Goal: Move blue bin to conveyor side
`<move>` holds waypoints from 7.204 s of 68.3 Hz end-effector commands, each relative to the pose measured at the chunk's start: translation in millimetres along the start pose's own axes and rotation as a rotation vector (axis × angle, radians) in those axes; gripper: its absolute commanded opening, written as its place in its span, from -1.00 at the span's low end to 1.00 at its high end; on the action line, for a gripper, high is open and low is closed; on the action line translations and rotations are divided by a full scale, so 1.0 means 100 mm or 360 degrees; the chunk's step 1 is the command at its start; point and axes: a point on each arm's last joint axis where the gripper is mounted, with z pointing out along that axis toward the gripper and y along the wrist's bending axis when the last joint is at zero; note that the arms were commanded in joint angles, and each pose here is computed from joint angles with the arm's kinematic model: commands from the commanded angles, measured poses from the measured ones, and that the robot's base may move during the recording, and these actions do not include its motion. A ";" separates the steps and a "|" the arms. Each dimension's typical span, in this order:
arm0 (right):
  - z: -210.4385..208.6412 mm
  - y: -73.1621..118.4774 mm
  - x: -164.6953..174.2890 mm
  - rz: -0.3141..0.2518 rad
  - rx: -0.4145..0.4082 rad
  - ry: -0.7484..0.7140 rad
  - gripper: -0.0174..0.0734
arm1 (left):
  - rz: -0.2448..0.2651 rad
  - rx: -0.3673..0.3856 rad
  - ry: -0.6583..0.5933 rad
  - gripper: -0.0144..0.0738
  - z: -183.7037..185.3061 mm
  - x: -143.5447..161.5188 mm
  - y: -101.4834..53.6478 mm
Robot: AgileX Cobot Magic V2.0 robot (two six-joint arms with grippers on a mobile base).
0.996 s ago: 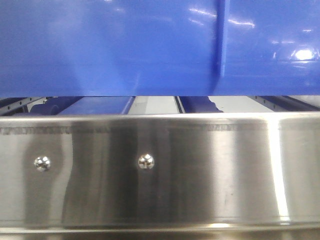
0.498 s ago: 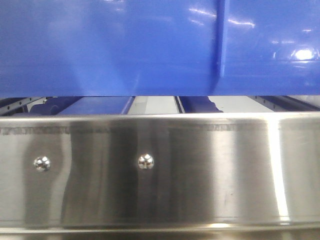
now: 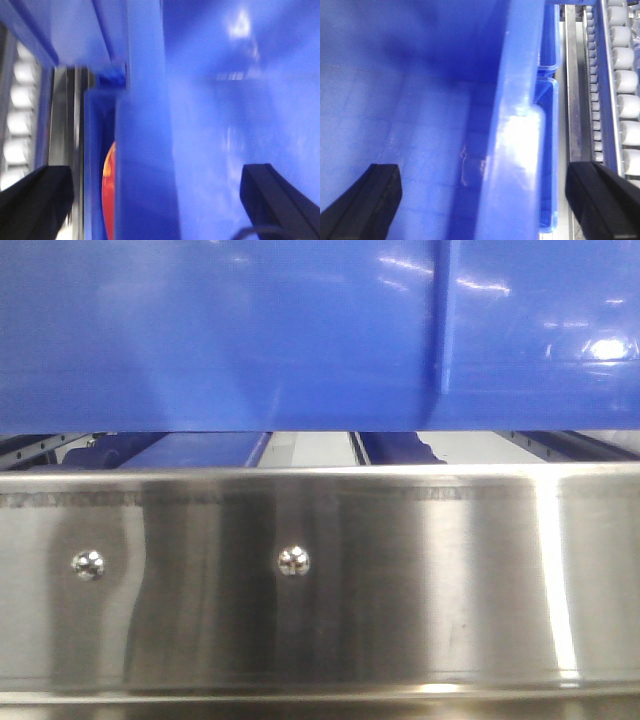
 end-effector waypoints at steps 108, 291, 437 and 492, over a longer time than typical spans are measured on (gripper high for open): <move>-0.06 0.00 0.18 0.0014 -0.0040 0.0027 0.59 | 0.0020 -0.0005 -0.0126 0.62 -0.27 0.00 0.00; -0.82 0.00 0.20 -0.0102 -0.0101 -0.0472 -0.79 | 0.0021 -0.0002 -0.0533 -0.67 -1.19 0.31 -0.03; -1.31 -0.07 0.45 -0.0194 -0.0063 -0.0775 -0.79 | -0.0087 0.0190 -0.1188 -0.67 -1.49 0.87 -0.14; -1.31 -0.07 0.45 -0.0194 -0.0063 -0.0775 -0.79 | -0.0087 0.0190 -0.1188 -0.67 -1.49 0.87 -0.14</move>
